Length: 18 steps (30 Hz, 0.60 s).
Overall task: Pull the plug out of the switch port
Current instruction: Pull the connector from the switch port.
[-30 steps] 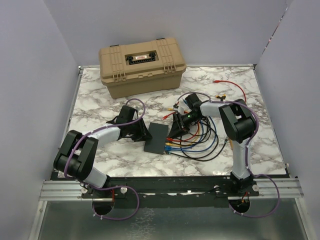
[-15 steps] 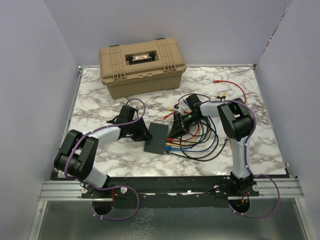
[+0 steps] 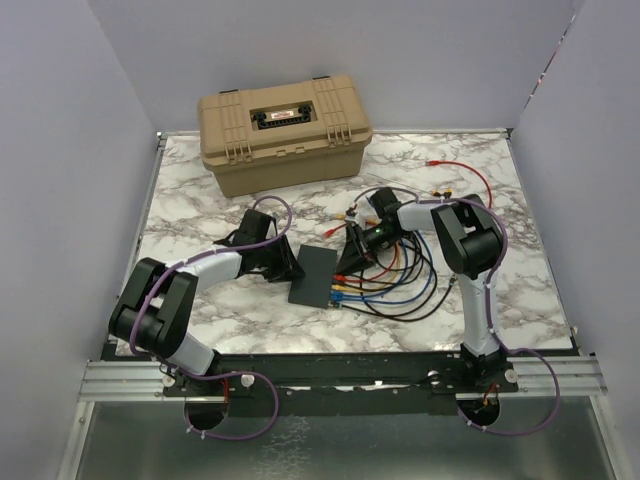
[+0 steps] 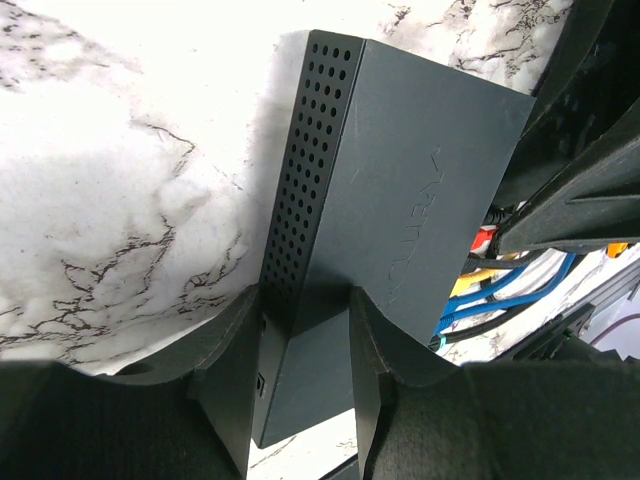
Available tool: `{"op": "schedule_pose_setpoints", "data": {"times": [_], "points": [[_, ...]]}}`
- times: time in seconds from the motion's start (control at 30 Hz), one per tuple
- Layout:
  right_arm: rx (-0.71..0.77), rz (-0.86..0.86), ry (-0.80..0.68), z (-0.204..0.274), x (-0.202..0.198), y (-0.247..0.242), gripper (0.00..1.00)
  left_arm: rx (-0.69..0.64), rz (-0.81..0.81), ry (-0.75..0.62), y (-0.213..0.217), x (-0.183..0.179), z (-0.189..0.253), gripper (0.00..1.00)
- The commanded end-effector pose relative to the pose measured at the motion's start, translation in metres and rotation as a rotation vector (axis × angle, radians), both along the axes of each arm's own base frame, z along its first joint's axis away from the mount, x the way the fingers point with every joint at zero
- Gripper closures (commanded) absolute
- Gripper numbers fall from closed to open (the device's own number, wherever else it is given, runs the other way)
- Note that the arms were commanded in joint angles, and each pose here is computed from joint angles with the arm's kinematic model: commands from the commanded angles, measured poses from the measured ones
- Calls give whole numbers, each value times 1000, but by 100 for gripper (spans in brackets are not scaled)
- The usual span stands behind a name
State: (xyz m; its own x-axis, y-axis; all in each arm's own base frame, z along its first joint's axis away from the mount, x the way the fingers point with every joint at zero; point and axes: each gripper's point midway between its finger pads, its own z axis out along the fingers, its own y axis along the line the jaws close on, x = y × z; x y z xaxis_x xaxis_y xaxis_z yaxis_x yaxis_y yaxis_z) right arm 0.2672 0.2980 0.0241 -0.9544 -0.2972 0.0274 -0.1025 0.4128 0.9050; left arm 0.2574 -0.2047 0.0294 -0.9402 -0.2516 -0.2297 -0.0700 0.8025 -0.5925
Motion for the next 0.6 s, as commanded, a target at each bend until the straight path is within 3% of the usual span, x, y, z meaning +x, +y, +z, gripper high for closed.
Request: {"op": "schedule_pose_setpoints", "data": {"times": [0.0, 0.47, 0.57], "points": [[-43, 4, -37, -37, 7, 3, 60, 129, -19, 135, 17, -33, -42, 69], [-16, 19, -35, -36, 1, 2, 78, 134, -20, 142, 17, -33, -44, 69], [-10, 20, -41, -35, 1, 3, 86, 134, -21, 142, 17, -33, -44, 69]]}}
